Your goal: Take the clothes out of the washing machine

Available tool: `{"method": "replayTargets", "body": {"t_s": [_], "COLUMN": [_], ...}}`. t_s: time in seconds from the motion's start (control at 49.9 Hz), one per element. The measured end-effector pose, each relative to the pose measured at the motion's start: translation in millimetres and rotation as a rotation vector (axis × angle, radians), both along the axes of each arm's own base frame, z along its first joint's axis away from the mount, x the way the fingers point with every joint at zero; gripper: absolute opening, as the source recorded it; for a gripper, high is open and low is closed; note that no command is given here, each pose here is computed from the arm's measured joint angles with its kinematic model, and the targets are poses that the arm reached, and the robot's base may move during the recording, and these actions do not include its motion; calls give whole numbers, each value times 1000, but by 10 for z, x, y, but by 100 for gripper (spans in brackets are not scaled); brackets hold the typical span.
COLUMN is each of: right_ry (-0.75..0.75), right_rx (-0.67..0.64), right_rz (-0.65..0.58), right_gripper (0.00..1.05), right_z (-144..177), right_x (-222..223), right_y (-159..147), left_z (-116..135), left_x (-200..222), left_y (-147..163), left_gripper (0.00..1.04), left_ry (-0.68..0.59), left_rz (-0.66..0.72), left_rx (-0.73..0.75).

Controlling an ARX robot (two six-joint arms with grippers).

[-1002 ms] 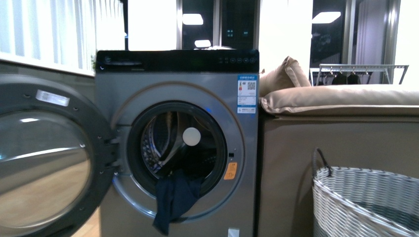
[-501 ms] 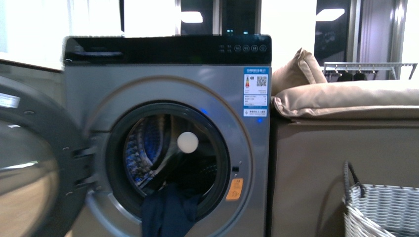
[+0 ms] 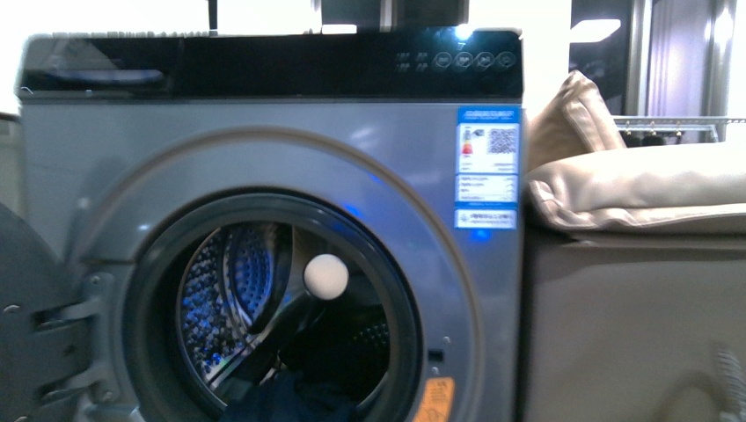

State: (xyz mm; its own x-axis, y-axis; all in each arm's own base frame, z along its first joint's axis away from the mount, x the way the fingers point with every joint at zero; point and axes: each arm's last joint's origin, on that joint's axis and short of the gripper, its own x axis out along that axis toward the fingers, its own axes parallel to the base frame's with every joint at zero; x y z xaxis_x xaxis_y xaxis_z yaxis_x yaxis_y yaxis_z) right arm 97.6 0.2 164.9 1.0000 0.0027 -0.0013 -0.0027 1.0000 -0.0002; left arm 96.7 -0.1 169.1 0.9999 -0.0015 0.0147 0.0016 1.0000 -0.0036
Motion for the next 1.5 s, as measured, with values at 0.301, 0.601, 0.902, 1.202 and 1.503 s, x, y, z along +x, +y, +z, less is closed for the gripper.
{"method": "replayTargets", "body": {"t_s": [0.301,0.601,0.902,1.202,1.503], "right_ry": [0,0,0,0,0], "right_rx": [0,0,0,0,0], "right_rz": [1,-2,-2,-2,-2], "right_gripper": [97,97,97,97,97], "right_z": [0,0,0,0,0], "right_x": [0,0,0,0,0], "right_y": [0,-1,0,-1,-1], "left_z": [-1,-1,-1,190,364], "left_x": [1,1,1,247,746], "left_y": [0,0,0,-69,-342], "left_gripper": [98,98,98,98,98], "left_ry": [2,1,1,152,171], "left_rz": [1,0,0,-288,-346], "left_rx": [0,0,0,-196,-136]}}
